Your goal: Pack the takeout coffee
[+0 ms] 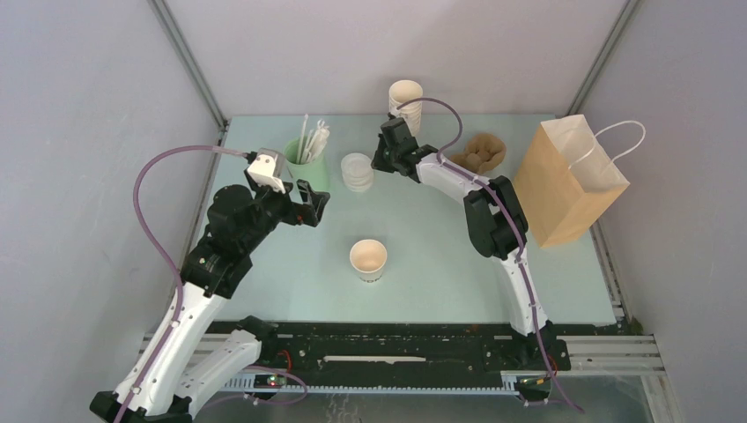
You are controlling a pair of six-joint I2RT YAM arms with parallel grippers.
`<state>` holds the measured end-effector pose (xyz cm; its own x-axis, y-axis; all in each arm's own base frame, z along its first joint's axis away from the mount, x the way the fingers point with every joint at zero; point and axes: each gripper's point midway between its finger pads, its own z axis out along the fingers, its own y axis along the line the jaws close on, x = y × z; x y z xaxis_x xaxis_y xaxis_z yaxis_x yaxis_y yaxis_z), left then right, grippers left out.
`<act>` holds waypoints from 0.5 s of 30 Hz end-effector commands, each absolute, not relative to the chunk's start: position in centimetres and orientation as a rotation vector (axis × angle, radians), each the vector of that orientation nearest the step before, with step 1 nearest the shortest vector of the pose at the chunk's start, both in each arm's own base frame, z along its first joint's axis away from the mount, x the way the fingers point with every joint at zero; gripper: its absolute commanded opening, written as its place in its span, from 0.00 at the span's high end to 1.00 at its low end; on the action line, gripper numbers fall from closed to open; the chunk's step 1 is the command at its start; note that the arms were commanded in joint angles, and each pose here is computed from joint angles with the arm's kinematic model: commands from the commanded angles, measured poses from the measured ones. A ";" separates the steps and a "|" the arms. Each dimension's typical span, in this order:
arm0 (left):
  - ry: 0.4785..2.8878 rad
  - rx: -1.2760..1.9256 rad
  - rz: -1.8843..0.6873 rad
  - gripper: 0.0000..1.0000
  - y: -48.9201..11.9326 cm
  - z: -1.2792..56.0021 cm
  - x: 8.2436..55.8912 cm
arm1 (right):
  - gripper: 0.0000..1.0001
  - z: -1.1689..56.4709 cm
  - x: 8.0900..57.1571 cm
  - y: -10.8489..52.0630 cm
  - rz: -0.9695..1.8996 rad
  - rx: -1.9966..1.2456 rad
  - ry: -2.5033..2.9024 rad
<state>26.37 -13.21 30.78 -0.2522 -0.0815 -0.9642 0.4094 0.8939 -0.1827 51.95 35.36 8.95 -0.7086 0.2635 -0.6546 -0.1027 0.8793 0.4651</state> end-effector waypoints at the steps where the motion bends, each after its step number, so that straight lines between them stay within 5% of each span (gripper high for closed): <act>1: 1.733 0.265 -0.502 0.00 -13.7 32.1 26.2 | 0.99 14.9 52.8 36.0 0.710 0.129 2.141; 15: 1.729 0.264 -0.503 0.00 -13.7 32.2 26.1 | 0.96 13.7 52.3 35.9 0.674 0.137 2.164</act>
